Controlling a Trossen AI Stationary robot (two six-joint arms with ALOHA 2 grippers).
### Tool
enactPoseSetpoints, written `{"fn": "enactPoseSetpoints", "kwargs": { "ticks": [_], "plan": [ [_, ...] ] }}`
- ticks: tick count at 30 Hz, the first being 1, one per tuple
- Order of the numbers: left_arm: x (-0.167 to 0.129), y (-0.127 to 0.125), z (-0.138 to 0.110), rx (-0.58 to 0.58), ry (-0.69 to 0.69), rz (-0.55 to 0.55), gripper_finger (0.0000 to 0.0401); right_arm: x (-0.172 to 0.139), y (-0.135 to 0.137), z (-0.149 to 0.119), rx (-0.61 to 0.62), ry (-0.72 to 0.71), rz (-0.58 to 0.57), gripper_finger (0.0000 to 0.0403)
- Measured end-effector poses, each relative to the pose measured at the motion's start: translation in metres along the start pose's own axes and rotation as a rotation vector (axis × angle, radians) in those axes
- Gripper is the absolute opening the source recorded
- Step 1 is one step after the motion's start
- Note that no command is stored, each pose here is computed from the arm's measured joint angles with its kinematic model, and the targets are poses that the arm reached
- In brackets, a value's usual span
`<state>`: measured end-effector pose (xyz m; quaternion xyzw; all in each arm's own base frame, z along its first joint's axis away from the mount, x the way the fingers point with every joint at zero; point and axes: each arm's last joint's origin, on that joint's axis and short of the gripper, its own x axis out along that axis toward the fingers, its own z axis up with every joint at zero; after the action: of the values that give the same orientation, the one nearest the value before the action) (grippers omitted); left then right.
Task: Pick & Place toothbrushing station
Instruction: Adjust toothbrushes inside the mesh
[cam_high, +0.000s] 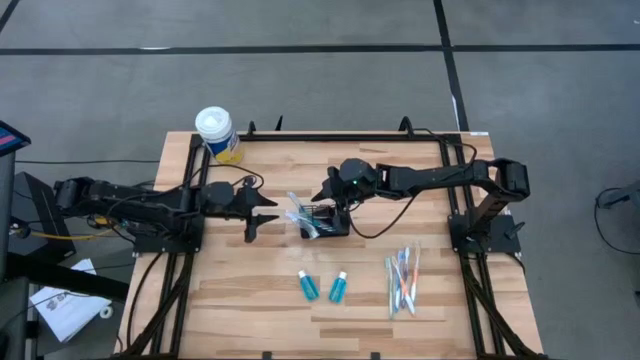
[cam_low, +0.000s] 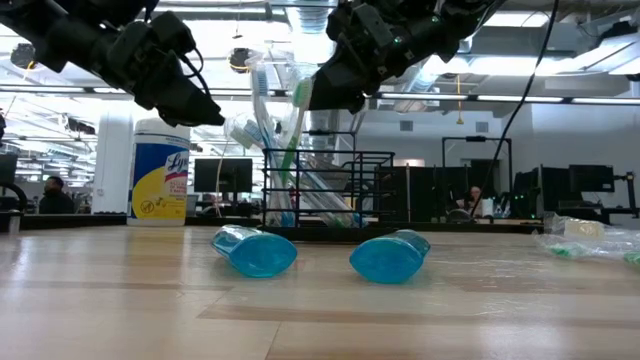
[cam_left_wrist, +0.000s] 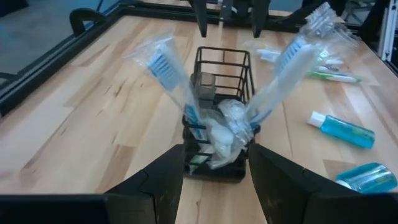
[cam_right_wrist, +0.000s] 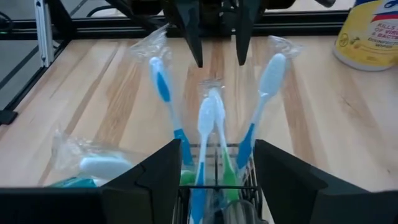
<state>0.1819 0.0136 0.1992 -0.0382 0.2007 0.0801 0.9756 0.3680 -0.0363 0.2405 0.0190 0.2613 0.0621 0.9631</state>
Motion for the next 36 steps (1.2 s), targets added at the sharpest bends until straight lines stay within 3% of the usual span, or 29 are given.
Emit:
{"fn": "enactPoseSetpoints", "kwargs": {
  "ticks": [13,20,27,36],
  "plan": [
    [0.003,0.001,-0.003,-0.061,0.033,-0.043,0.0162,0.000,0.000,0.003,-0.029,-0.030,-0.002,0.0194],
    [0.018,0.001,-0.014,-0.077,0.126,-0.035,0.0167,0.000,0.002,0.004,-0.040,-0.043,-0.012,0.0194],
    [0.025,0.001,-0.008,-0.053,0.047,-0.040,0.0167,0.001,0.003,0.004,-0.047,-0.041,-0.014,0.0195],
    [0.025,0.003,-0.008,-0.057,0.044,-0.043,0.0166,0.001,0.003,0.004,-0.049,-0.041,-0.015,0.0194]
  ]
}}
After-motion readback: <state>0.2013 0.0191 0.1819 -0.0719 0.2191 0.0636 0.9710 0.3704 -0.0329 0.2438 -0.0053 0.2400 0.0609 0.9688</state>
